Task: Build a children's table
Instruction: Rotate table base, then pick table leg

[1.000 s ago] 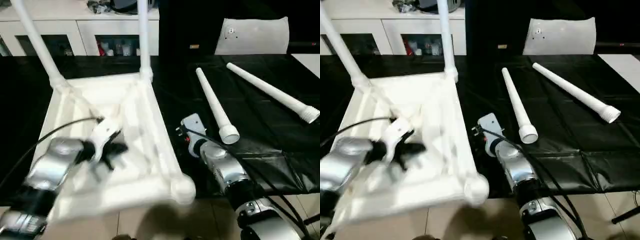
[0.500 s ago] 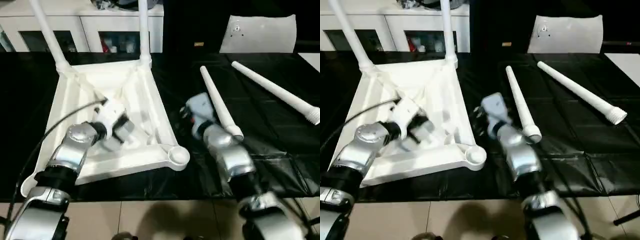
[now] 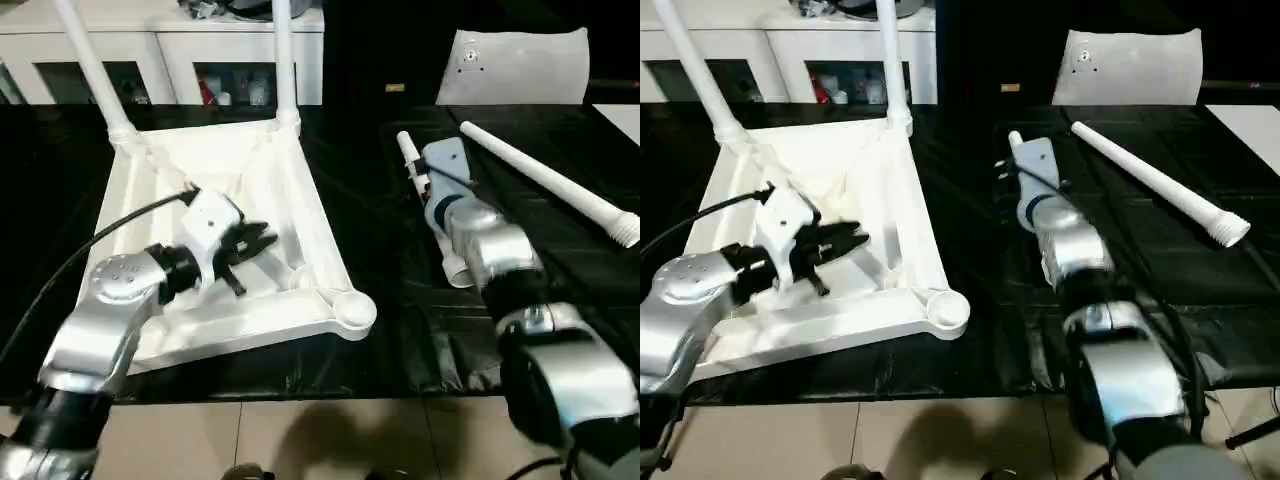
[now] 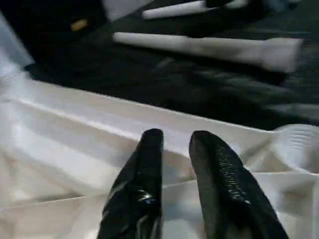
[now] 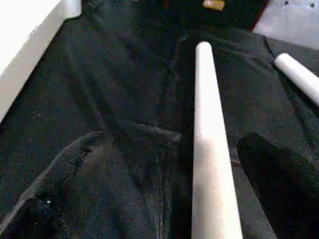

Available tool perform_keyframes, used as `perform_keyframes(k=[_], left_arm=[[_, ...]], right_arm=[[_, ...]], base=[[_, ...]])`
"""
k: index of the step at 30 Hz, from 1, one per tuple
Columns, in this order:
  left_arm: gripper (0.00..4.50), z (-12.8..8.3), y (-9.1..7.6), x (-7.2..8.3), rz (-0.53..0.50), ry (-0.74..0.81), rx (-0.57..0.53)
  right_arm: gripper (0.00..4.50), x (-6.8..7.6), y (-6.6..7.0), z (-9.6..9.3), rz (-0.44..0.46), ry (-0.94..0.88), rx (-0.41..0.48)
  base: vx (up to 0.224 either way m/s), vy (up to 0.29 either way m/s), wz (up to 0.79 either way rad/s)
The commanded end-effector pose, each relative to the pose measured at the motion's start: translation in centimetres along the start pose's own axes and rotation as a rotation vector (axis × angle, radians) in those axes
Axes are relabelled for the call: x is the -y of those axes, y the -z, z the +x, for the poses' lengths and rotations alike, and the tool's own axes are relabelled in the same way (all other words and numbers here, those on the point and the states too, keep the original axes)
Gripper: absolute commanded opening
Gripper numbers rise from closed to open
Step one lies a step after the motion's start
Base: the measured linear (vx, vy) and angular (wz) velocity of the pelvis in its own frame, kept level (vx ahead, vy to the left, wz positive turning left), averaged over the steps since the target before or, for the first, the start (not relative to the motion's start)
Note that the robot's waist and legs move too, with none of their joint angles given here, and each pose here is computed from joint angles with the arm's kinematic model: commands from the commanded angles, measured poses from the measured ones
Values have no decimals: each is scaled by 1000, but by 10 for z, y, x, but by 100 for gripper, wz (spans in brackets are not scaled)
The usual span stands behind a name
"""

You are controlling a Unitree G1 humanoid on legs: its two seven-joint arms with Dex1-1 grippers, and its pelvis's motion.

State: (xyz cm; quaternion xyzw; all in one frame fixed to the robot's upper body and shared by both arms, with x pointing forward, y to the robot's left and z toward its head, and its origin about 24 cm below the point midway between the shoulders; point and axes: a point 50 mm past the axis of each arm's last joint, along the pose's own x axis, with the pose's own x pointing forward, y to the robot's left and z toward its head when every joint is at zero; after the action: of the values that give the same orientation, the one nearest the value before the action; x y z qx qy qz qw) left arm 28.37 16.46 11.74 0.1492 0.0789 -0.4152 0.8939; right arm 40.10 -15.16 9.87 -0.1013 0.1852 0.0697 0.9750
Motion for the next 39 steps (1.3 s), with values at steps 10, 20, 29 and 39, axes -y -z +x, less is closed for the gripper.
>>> perform_keyframes(k=[10, 20, 29, 39], left_arm=[[221, -9, -14, 24, -22, 103, -21], [295, -14, -18, 26, -22, 101, -51], [336, -12, -22, 29, -5, 106, -64], [341, -14, -24, 31, 7, 118, -71]], right_arm=[[450, 8, 5, 4, 51, 38, -81], [450, 11, 9, 5, 80, 89, -139], [450, 10, 40, 0, 155, 58, -324], [369, 9, 50, -2, 223, 27, -396]], base=[[0, 0, 0], [0, 0, 0], [0, 0, 0], [0, 0, 0]])
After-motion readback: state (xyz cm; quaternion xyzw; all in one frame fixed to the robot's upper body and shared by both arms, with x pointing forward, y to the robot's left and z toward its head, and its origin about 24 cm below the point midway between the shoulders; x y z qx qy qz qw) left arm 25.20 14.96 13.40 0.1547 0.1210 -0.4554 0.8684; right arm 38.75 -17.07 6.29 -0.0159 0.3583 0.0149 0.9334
